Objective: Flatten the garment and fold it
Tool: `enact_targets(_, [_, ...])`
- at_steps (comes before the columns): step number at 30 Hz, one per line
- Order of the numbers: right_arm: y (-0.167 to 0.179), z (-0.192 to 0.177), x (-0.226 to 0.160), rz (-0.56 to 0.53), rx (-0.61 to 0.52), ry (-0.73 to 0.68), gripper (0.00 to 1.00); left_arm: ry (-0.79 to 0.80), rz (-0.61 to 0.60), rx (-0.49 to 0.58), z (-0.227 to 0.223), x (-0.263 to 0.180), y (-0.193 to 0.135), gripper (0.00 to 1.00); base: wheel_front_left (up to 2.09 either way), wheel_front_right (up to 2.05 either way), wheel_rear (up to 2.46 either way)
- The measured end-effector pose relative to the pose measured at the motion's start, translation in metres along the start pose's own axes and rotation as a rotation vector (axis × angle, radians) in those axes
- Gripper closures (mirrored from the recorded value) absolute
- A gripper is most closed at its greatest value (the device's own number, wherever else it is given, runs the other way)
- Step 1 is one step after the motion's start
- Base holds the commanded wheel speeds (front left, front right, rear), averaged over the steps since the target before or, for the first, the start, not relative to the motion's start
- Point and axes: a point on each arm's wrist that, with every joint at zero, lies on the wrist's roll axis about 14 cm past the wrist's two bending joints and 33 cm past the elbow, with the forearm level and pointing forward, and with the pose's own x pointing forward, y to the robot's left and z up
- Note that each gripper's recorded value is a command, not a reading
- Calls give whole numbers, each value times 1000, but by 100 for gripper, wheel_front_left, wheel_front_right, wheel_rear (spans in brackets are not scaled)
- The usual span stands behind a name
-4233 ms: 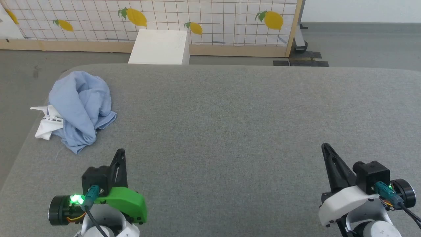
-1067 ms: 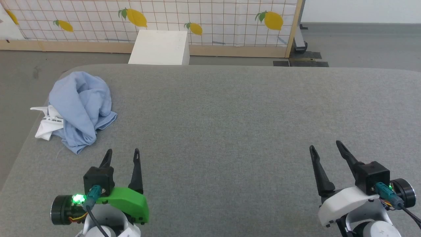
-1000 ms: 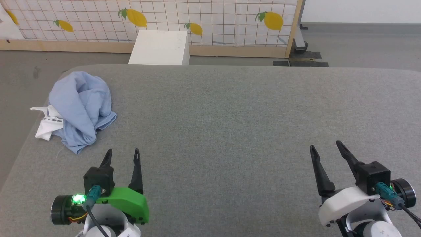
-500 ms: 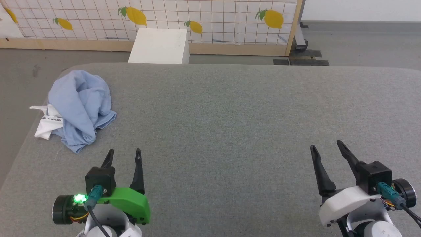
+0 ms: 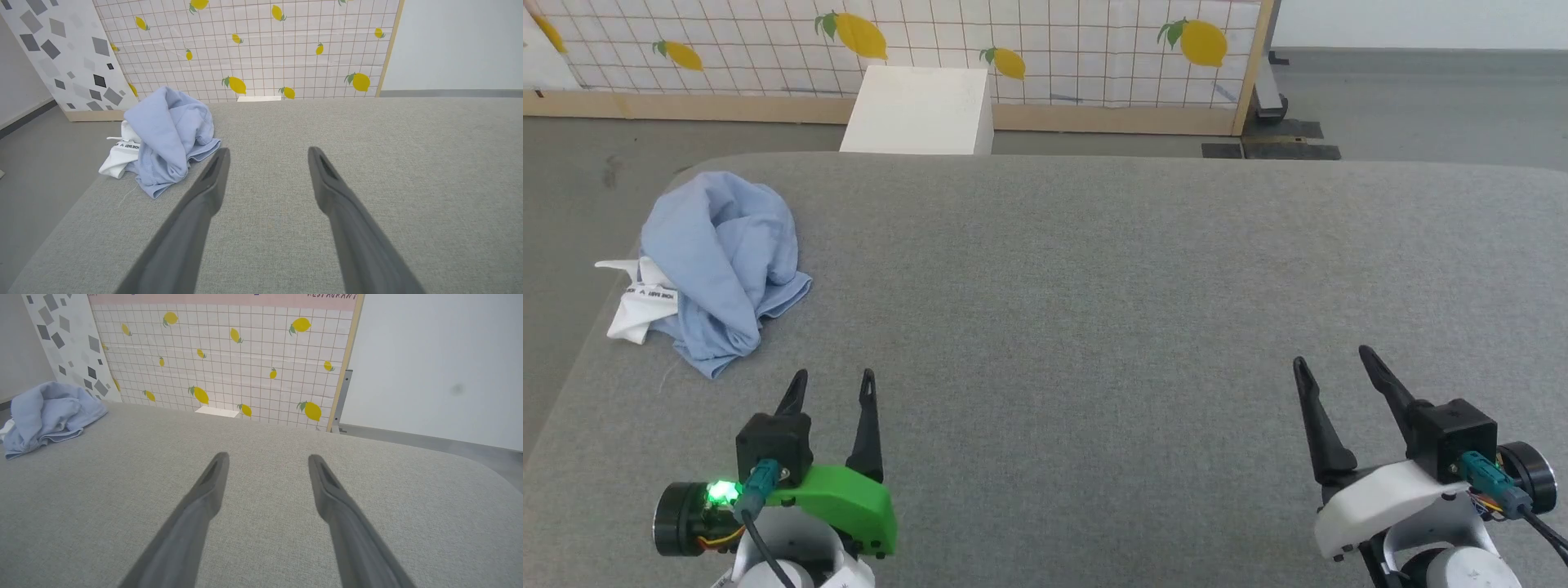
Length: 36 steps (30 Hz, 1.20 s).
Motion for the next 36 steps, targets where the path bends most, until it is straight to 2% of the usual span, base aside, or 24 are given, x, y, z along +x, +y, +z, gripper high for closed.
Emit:
enact_targets(17, [16, 5, 6, 49, 17, -20, 0, 4, 29, 11, -1, -8, 11, 0, 0, 0, 0])
enact_targets(36, [86, 9, 26, 260, 61, -23, 0, 6, 202, 48, -1, -48, 67, 0, 0, 0, 0])
